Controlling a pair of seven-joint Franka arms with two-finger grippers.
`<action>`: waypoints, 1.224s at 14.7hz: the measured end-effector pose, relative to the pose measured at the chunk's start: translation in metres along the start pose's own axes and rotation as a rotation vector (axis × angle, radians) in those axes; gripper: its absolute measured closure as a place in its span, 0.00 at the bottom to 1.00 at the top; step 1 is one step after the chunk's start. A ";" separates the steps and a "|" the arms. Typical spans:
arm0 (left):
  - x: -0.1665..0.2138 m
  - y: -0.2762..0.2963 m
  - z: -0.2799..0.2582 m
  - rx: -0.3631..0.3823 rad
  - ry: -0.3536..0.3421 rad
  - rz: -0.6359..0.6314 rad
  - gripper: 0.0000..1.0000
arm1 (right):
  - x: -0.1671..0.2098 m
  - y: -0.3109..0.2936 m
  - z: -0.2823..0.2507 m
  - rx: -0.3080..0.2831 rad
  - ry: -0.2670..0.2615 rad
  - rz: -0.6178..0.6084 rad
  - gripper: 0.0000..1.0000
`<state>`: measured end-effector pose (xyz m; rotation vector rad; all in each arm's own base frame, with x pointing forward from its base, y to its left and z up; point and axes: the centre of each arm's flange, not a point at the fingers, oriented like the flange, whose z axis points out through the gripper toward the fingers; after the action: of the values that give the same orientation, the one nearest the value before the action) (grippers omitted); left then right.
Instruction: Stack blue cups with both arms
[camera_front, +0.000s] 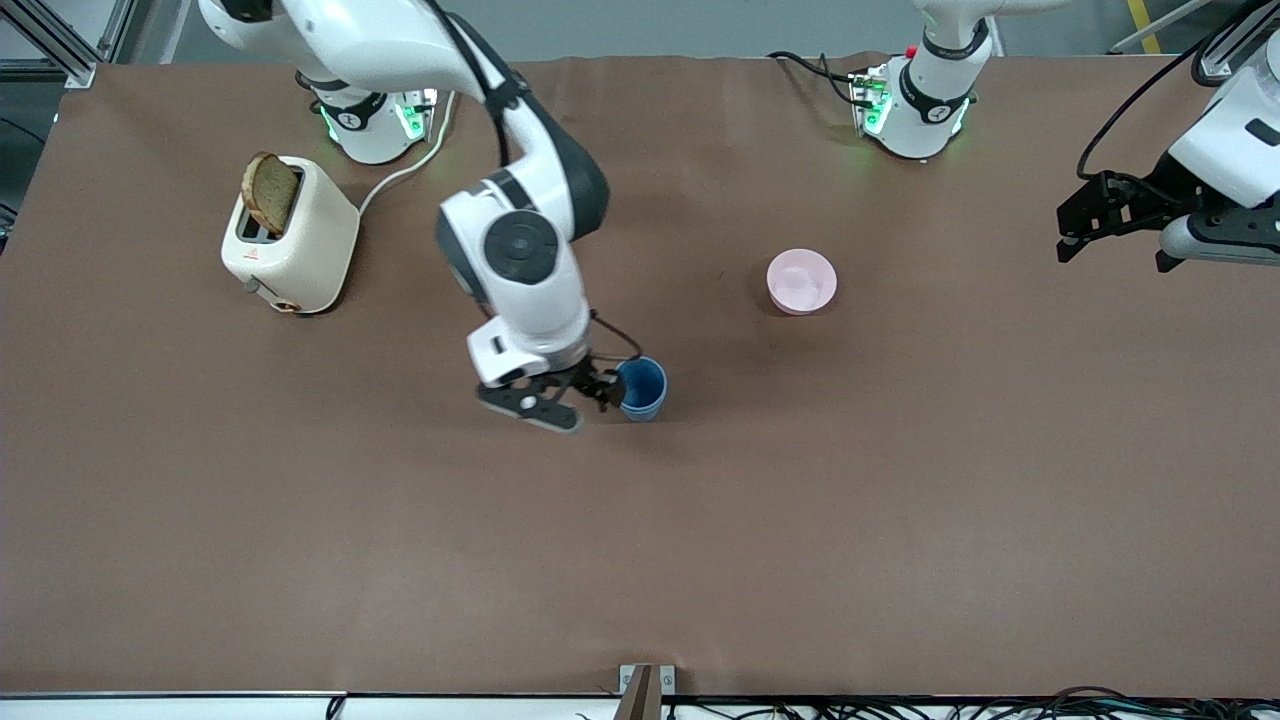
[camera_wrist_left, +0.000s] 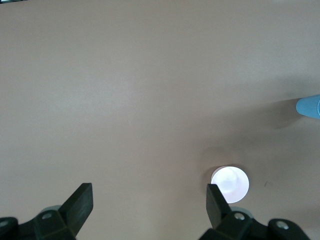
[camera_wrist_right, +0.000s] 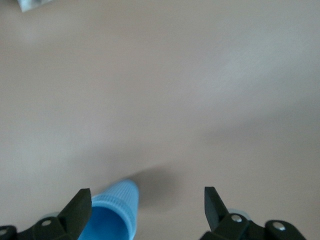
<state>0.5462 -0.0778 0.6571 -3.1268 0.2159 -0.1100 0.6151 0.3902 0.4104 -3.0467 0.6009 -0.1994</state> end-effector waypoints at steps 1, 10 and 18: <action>0.000 -0.004 0.000 0.000 0.000 -0.006 0.00 | 0.025 0.023 -0.023 -0.009 0.016 0.011 0.00; 0.000 -0.009 0.000 0.001 -0.001 -0.016 0.00 | 0.184 0.301 -0.162 -0.080 -0.023 -0.090 0.00; 0.000 -0.009 0.000 0.001 -0.001 -0.017 0.00 | 0.160 0.455 -0.266 -0.062 -0.100 -0.241 0.00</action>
<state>0.5473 -0.0686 0.6573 -3.1280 0.1896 -0.1089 0.5561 -0.0929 0.6685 -3.1597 0.2378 -0.0327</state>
